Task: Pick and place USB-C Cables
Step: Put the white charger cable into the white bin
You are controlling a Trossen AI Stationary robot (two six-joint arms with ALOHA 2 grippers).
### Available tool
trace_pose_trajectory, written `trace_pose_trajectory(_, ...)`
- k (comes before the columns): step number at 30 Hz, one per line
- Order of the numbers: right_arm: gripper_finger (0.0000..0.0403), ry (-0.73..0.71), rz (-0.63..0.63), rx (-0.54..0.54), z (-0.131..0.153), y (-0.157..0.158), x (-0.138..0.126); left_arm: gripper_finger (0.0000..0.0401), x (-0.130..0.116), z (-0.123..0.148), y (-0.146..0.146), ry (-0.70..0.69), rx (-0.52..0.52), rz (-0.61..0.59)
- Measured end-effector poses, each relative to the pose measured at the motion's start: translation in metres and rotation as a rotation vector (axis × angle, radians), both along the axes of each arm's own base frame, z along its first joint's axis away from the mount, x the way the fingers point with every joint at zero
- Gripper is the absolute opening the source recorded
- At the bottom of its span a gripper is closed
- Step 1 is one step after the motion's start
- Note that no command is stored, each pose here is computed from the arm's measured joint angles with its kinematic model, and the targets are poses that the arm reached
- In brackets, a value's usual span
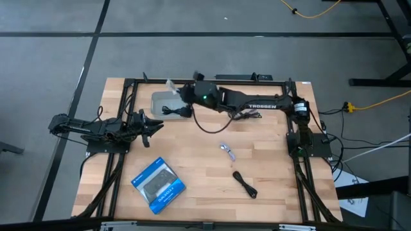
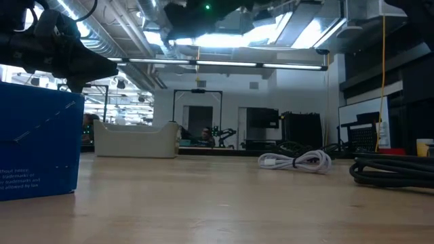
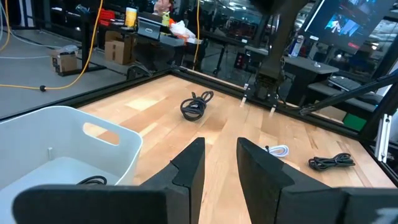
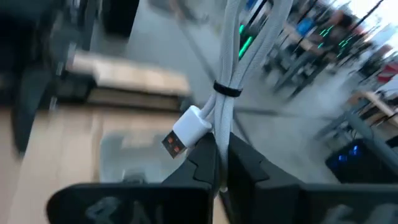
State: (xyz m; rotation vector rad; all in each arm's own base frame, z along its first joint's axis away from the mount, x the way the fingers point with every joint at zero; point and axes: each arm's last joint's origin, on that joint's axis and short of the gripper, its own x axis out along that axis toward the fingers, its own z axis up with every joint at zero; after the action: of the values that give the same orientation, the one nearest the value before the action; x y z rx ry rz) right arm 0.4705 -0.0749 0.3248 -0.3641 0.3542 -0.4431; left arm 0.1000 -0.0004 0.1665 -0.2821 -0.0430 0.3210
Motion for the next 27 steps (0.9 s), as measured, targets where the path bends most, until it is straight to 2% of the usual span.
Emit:
trace_pose_trajectory(8,0.0018,-0.262,-0.012,-0.009,0.023,-0.021,0.0,0.0086,0.0,0.0,0.0,0.0,0.0,0.0)
trace_pose_trajectory(14,0.0018,-0.412,0.032,0.04,0.012,-0.042,0.011,0.0086,0.0,0.0,0.0,0.0,0.0,0.001)
trace_pose_trajectory(17,0.0018,-0.409,0.017,0.05,-0.006,-0.05,0.018,0.0086,0.0,0.0,0.0,0.0,0.0,0.001)
trace_pose_trajectory(21,0.0018,-0.384,0.028,0.139,-0.029,-0.059,0.025,0.0086,0.0,0.0,0.0,0.0,0.0,0.001)
trace_pose_trajectory(27,0.0018,-0.209,0.051,0.297,-0.074,-0.059,0.035,0.0086,0.0,0.0,0.0,0.001,0.003,0.002)
